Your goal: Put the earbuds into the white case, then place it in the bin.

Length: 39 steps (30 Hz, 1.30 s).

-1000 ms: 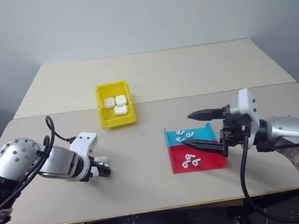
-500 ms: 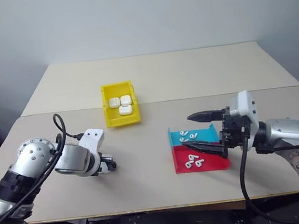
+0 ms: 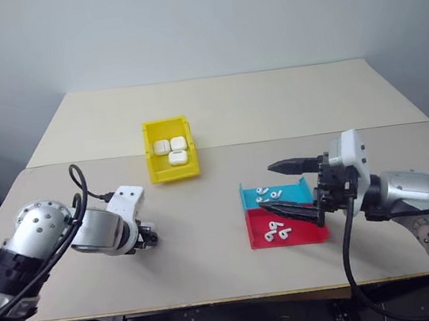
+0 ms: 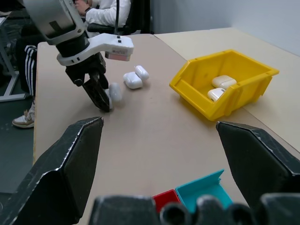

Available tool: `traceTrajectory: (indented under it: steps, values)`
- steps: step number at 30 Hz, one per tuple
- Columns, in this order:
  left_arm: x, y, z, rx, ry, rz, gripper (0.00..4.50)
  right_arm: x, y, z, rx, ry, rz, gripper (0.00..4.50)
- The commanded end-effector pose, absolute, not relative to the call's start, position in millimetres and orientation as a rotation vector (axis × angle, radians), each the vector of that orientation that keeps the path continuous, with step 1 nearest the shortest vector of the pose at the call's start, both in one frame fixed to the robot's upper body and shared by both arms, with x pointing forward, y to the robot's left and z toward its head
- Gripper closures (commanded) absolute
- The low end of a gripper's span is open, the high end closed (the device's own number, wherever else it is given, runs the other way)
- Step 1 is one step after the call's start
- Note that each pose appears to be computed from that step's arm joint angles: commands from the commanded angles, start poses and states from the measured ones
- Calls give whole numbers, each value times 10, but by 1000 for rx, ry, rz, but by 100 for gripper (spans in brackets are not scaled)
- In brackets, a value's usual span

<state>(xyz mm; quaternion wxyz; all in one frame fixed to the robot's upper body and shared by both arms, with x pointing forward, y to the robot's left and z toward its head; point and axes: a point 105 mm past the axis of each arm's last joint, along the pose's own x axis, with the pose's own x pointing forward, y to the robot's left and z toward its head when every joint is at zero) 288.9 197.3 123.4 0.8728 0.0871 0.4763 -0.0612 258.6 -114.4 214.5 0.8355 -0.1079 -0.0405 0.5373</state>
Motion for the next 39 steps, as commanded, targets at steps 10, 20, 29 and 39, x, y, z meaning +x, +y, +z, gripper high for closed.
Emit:
traceTrajectory:
  steps: [10, 20, 29, 39]
  values:
    - [3086, 1672, 2345, 109, 74, -357, 168, 2615, -1208, 2340, -303, -150, 1138, 0]
    - [2810, 1095, 2570, -74, -363, -1212, 168, 2752, -1109, 2054, -696, 187, 1196, 0]
    - [2631, 1032, 2442, 20, -477, -1538, 168, 2739, -997, 1844, -919, 344, 1286, 41]
    - [2510, 1018, 2367, 50, -482, -1610, 168, 2742, -1002, 1597, -1059, 442, 1325, 165]
